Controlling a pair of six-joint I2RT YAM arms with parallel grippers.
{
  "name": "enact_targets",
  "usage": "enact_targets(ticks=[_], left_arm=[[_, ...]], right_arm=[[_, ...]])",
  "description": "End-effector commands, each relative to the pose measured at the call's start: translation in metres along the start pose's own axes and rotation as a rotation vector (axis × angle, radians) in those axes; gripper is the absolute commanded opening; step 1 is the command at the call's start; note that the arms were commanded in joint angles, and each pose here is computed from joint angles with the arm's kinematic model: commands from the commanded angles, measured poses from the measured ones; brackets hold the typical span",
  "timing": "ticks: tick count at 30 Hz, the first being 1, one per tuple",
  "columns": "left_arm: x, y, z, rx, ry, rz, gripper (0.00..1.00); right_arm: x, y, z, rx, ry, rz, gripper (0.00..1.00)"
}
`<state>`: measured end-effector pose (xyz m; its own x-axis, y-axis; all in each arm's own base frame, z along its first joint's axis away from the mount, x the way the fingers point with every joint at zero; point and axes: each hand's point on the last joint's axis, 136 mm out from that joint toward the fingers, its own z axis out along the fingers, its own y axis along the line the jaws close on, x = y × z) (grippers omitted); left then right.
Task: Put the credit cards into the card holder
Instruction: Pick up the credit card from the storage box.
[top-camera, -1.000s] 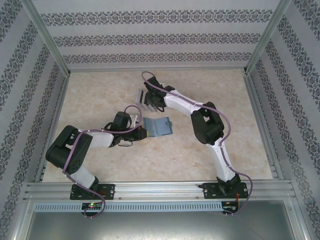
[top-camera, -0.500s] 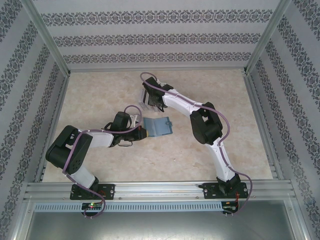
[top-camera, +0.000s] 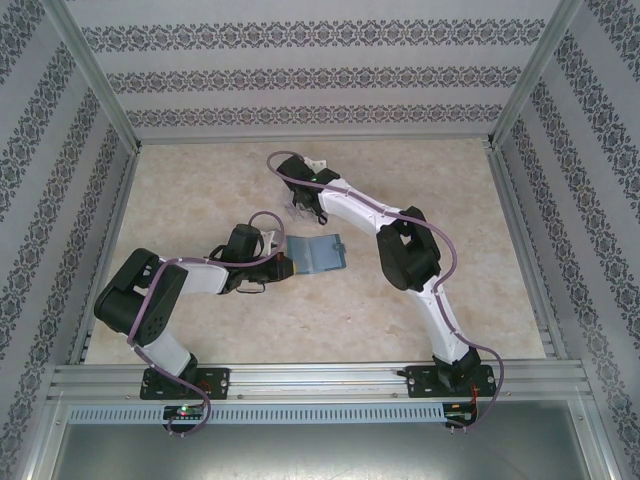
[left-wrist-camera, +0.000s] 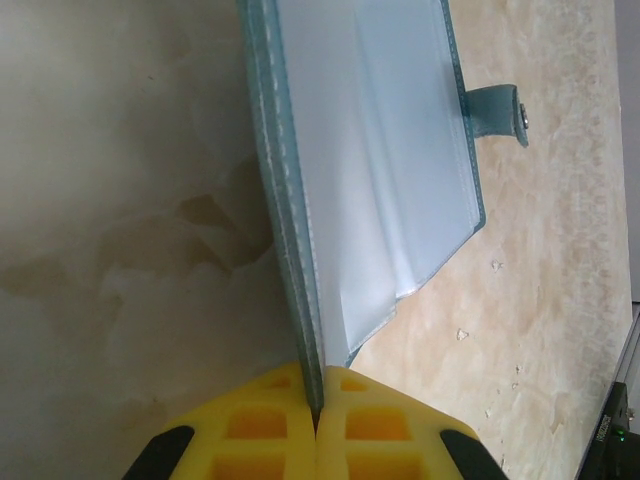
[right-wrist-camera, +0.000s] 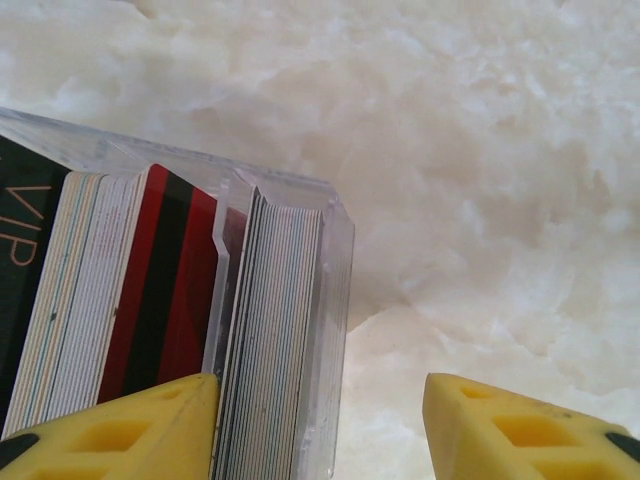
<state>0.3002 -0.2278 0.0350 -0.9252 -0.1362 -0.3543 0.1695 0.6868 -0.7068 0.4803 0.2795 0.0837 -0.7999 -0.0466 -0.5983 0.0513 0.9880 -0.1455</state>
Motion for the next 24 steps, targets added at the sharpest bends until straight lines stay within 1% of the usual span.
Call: enact_targets(ticks=[1, 4, 7, 8, 11, 13, 16, 18, 24], left_arm=[[-0.005, 0.006, 0.001, -0.011, -0.021, 0.017, 0.0], [-0.006, 0.007, 0.0, -0.021, -0.022, 0.019, 0.0], [-0.006, 0.005, 0.001, -0.013, -0.021, 0.019, 0.0], [-0.006, 0.006, 0.001, -0.016, -0.018, 0.019, 0.0], [-0.006, 0.007, 0.001, -0.02, -0.021, 0.019, 0.0], [-0.006, 0.006, 0.002, -0.012, -0.018, 0.015, 0.0], [-0.005, 0.007, 0.003, -0.015, -0.012, 0.014, 0.0], [-0.006, 0.006, 0.003, -0.006, -0.016, 0.015, 0.0], [-0.006, 0.004, 0.003, 0.002, -0.014, 0.017, 0.0]], right_arm=[[-0.008, -0.013, -0.003, 0.083, -0.032, -0.064, 0.55], [-0.007, -0.01, 0.0, 0.07, -0.028, -0.082, 0.5], [-0.003, -0.007, 0.0, 0.058, -0.012, -0.095, 0.39], [-0.003, -0.005, 0.0, 0.046, -0.007, -0.097, 0.33], [-0.005, -0.001, -0.004, 0.038, -0.019, -0.122, 0.25], [-0.004, -0.001, -0.005, 0.037, -0.013, -0.119, 0.23], [-0.001, 0.0, -0.002, 0.021, 0.003, -0.119, 0.11], [0.0, 0.0, -0.002, 0.022, 0.007, -0.128, 0.06], [-0.002, 0.001, -0.006, 0.001, 0.012, -0.131, 0.0]])
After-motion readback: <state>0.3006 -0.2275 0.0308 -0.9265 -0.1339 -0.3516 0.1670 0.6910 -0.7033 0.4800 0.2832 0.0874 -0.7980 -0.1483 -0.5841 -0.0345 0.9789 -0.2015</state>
